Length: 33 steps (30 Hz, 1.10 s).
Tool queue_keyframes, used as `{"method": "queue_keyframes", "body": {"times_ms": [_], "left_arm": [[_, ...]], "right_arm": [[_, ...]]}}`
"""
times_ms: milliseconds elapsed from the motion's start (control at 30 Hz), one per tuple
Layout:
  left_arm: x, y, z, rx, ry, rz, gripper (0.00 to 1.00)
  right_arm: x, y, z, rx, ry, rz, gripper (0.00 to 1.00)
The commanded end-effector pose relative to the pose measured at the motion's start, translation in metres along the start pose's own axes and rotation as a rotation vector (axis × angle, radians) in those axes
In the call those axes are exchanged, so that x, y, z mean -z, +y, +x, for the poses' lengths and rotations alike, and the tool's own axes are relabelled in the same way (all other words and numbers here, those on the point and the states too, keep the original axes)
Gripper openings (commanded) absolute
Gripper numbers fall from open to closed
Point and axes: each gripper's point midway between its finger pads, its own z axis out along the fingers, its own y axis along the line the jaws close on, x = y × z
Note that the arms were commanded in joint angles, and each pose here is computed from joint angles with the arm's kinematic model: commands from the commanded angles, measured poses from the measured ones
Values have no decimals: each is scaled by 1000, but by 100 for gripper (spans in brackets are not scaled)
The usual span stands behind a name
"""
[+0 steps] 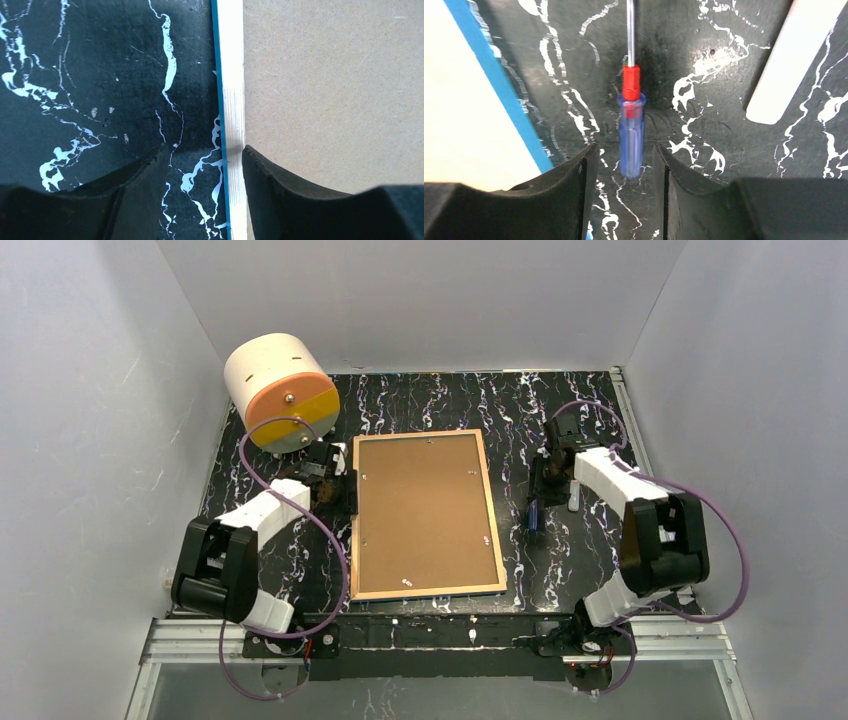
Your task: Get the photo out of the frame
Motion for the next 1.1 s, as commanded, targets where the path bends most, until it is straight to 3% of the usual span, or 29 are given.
{"method": "queue_keyframes", "body": {"times_ms": [0,167,400,600,800,1067], "left_arm": [[14,7,-11,8,-75,-33,56],[24,15,-20,29,-141,-82,63],[32,25,-27,71,-196,-138,77],[49,44,-29,122,-233,-219,98],[66,88,-14,274,-218,-272,98],[64,107,-7,397,-187,-329,99]], "right_arm": [[45,27,-27,-33,-134,-107,53],[69,63,-19,-34,-186,-186,55],[79,126,27,20,-216,-204,58],[88,181,61,121,-272,-192,62],[84,255,107,225,-239,-322,66],[69,337,154,352,-188,-331,69]]}}
